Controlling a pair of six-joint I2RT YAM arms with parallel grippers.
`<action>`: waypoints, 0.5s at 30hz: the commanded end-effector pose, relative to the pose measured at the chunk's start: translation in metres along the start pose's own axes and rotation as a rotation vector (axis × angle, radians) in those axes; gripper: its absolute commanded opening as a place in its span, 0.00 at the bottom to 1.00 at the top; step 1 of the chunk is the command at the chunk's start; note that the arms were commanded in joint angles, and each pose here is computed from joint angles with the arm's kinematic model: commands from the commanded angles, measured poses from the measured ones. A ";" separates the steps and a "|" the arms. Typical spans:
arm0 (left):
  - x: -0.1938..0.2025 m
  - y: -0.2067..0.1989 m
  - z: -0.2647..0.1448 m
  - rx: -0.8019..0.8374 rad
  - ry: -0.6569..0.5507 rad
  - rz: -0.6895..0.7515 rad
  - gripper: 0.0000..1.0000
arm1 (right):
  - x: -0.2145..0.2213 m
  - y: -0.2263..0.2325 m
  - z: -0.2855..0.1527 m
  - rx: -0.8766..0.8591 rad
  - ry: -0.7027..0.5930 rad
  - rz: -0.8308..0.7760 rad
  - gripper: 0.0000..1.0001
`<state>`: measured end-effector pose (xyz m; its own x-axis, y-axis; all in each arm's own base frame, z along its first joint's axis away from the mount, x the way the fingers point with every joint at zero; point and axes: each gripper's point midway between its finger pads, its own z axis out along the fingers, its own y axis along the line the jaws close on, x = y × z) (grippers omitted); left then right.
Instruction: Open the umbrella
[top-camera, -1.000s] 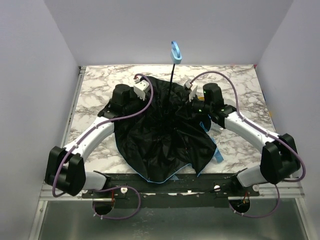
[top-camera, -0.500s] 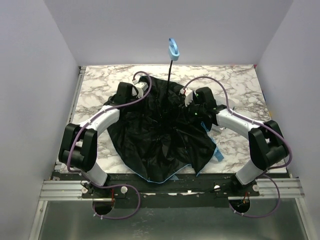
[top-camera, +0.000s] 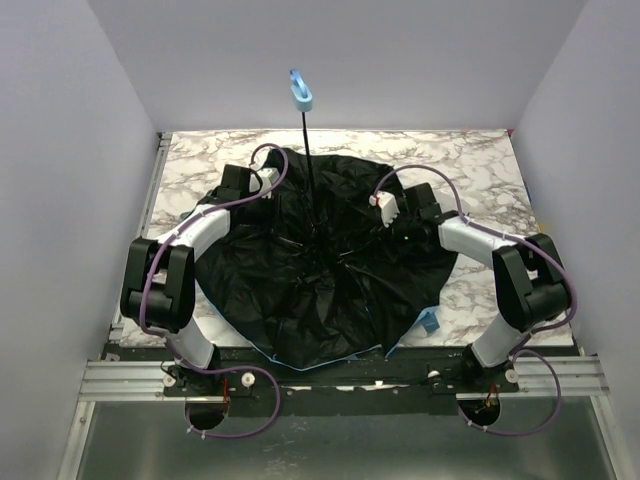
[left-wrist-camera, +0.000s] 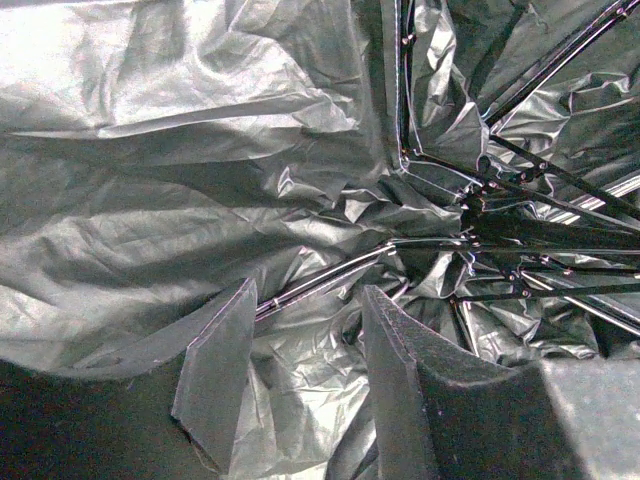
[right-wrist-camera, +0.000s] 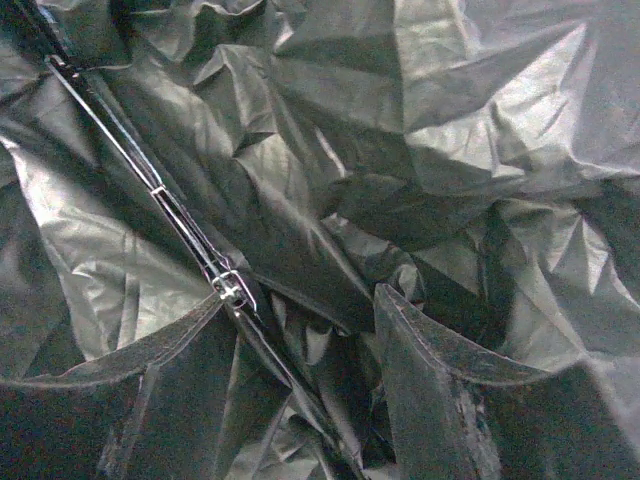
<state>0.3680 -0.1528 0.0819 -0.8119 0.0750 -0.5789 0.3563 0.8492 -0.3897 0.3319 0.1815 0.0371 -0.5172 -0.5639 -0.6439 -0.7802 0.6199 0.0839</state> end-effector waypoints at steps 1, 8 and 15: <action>-0.016 -0.008 -0.015 0.023 -0.047 0.048 0.48 | -0.021 0.010 -0.021 -0.072 -0.024 -0.048 0.60; -0.039 -0.054 -0.042 0.198 -0.145 0.086 0.51 | -0.113 0.043 -0.070 -0.225 -0.298 -0.048 0.64; -0.004 -0.105 -0.062 0.350 -0.083 -0.001 0.44 | -0.136 0.094 -0.078 -0.403 -0.363 -0.069 0.48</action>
<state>0.3447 -0.1890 0.1612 -0.7142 0.0607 -0.6973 0.5194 0.7137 -0.4699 0.3347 0.2480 0.1861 -0.3323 -0.3569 -0.8731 -0.8930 0.4169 0.1695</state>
